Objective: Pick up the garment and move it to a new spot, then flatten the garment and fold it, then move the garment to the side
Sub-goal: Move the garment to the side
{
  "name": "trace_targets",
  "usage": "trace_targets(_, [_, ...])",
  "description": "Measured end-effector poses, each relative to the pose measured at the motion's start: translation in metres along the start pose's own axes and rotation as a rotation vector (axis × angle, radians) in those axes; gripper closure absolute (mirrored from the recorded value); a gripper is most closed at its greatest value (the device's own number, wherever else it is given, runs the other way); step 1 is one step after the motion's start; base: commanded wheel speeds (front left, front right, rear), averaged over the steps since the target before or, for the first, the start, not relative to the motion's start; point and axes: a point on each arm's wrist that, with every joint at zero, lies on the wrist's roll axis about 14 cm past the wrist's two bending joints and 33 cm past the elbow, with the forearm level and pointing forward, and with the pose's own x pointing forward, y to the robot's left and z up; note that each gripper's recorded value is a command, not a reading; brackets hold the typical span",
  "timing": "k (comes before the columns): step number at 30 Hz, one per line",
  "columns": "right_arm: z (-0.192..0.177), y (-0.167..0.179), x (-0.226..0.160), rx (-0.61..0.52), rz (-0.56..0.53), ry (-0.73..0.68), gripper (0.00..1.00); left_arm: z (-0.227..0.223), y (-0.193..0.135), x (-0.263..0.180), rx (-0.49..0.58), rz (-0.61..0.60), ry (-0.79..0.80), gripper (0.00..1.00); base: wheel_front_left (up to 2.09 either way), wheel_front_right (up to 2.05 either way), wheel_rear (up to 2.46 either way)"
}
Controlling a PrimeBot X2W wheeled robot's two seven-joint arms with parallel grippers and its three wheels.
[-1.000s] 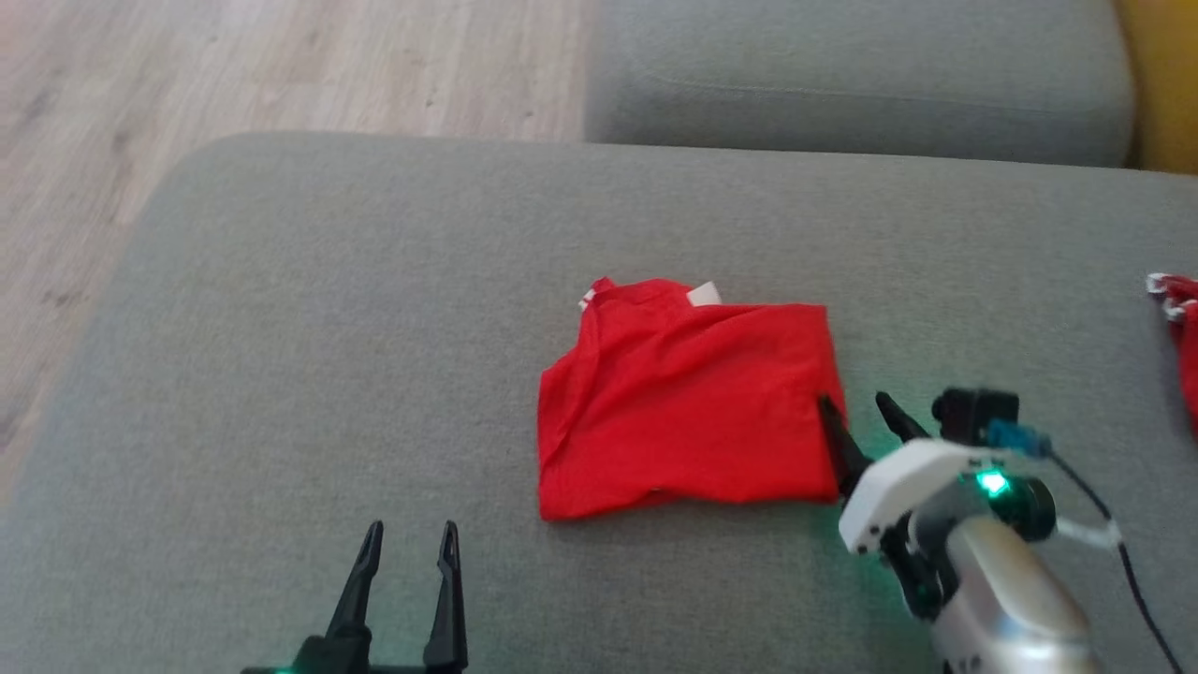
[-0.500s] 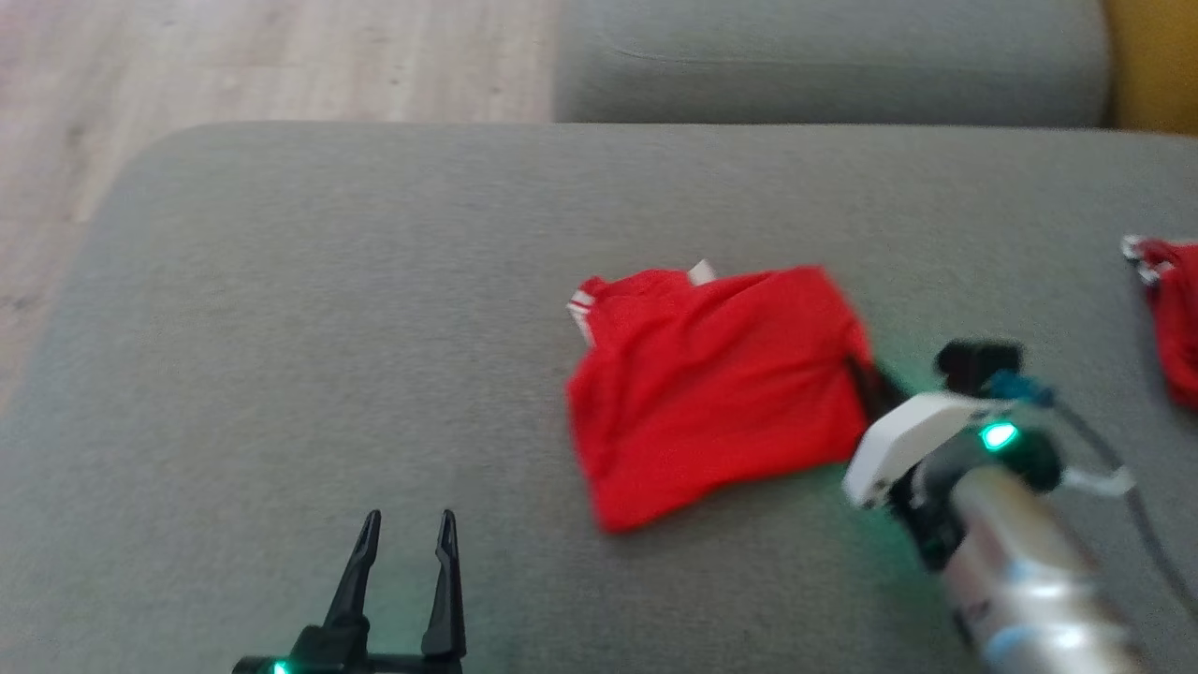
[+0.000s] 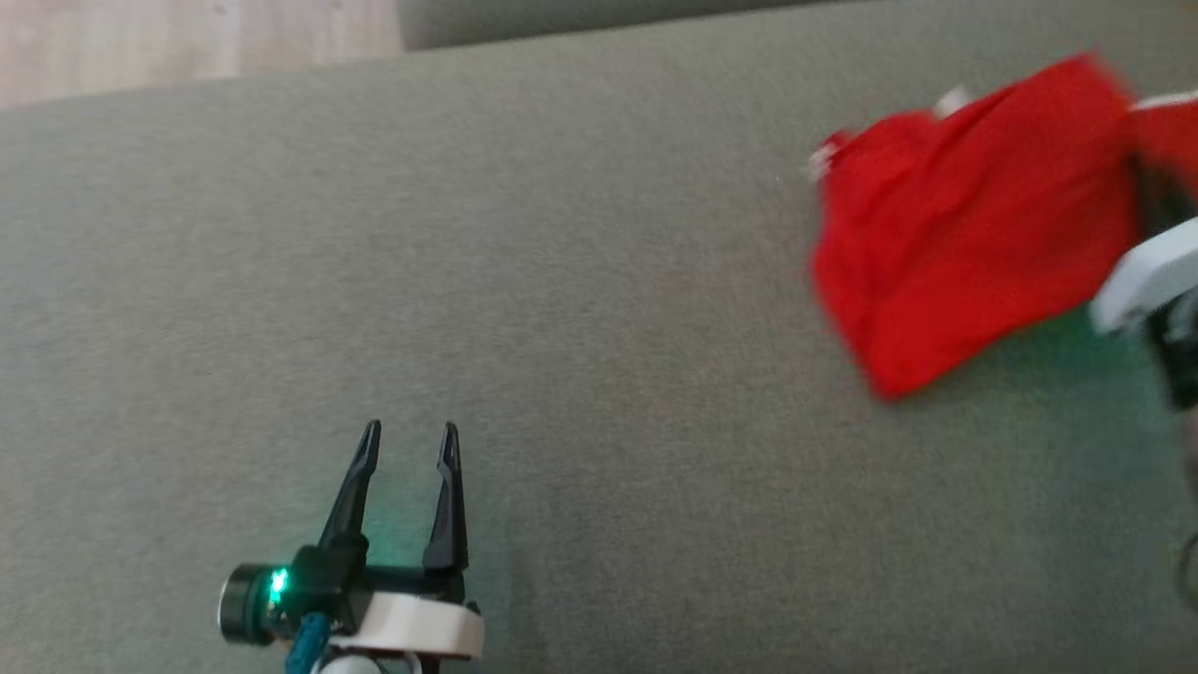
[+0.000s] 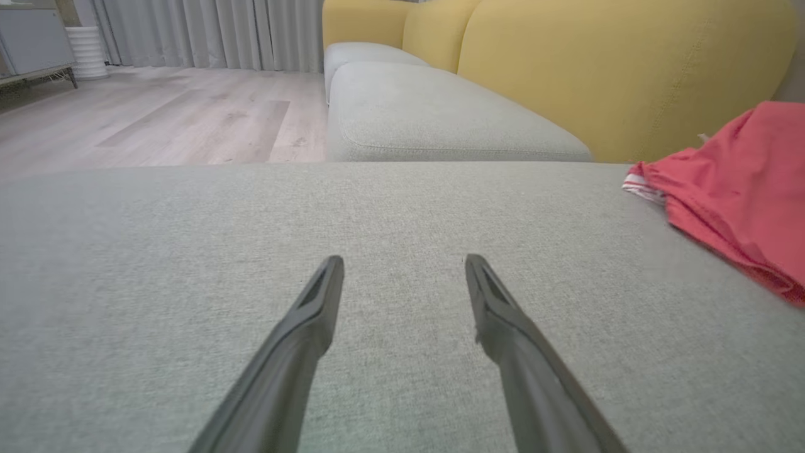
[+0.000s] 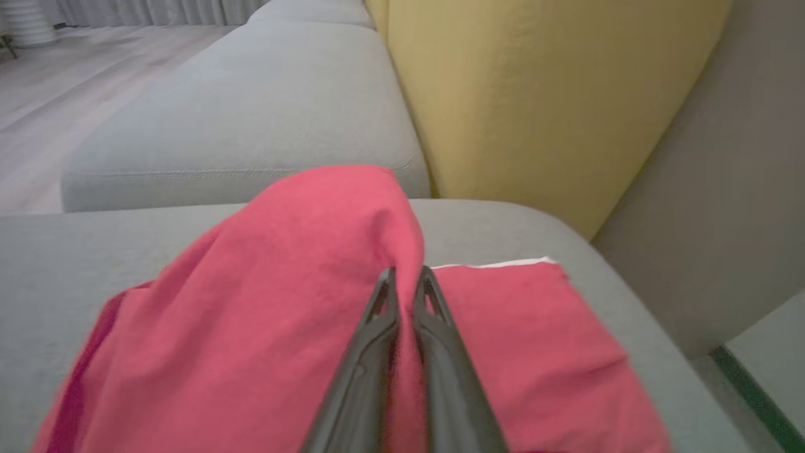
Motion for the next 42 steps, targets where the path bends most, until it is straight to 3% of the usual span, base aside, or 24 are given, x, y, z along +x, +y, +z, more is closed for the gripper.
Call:
trace_targets(1, [0.0, 0.0, 0.0, 0.0, 0.0, 0.0, 1.0, 0.0, 0.0, 0.0, 0.0, 0.0, 0.0, 0.0, 0.0, 0.0, 0.0])
trace_targets(5, [0.017, -0.057, -0.001, -0.03, -0.125, -0.022, 1.0, -0.007, -0.007, 0.015, -0.008, -0.034, 0.018, 0.0, 0.0, 0.0, 0.0])
trace_targets(6, [0.02, -0.069, -0.002, -0.042, -0.153, -0.021, 0.9, -0.008, -0.008, 0.017, -0.006, -0.04, 0.02, 0.0, 0.0, 0.0, 0.0])
trace_targets(7, [0.024, -0.08, -0.003, -0.054, -0.18, -0.023, 0.0, -0.009, -0.01, 0.02, -0.006, -0.048, 0.022, 0.0, 0.0, 0.0, 0.0])
trace_targets(11, [0.042, -0.096, -0.006, -0.099, -0.231, -0.073, 0.0, -0.008, -0.011, 0.024, -0.008, -0.057, 0.02, 0.0, 0.0, 0.0, 0.0])
trace_targets(15, [0.045, -0.071, -0.011, -0.091, -0.2, -0.115, 0.0, 0.005, -0.01, 0.021, -0.04, -0.058, -0.017, 0.0, 0.0, 0.0, 0.0])
trace_targets(22, [-0.036, 0.043, -0.047, 0.057, 0.01, -0.028, 0.0, 0.024, -0.007, 0.002, -0.053, -0.043, -0.069, 0.0, 0.0, 0.0, 0.0])
trace_targets(27, [-0.058, 0.133, -0.086, 0.165, 0.221, -0.055, 0.0, 0.035, 0.004, -0.018, -0.039, 0.011, -0.105, 0.0, 0.0, 0.0, 0.0])
trace_targets(31, [-0.065, 0.17, -0.116, 0.231, 0.319, -0.073, 0.0, 0.038, 0.01, -0.038, -0.03, 0.049, -0.124, 0.0, 0.0, 0.0, 0.0])
trace_targets(33, [-0.064, 0.178, -0.126, 0.233, 0.343, -0.087, 0.0, 0.037, 0.012, -0.048, -0.03, 0.064, -0.126, 0.0, 0.0, 0.0, 0.0])
trace_targets(38, [-0.022, 0.183, -0.145, 0.195, 0.375, -0.254, 0.0, 0.043, 0.023, -0.068, -0.03, 0.112, -0.16, 0.0, 0.0, 0.0, 0.0])
trace_targets(42, [-0.029, 0.179, -0.164, 0.181, 0.359, -0.266, 0.0, 0.049, 0.026, -0.08, -0.032, 0.134, -0.191, 0.0, 0.0, 0.0, 0.0])
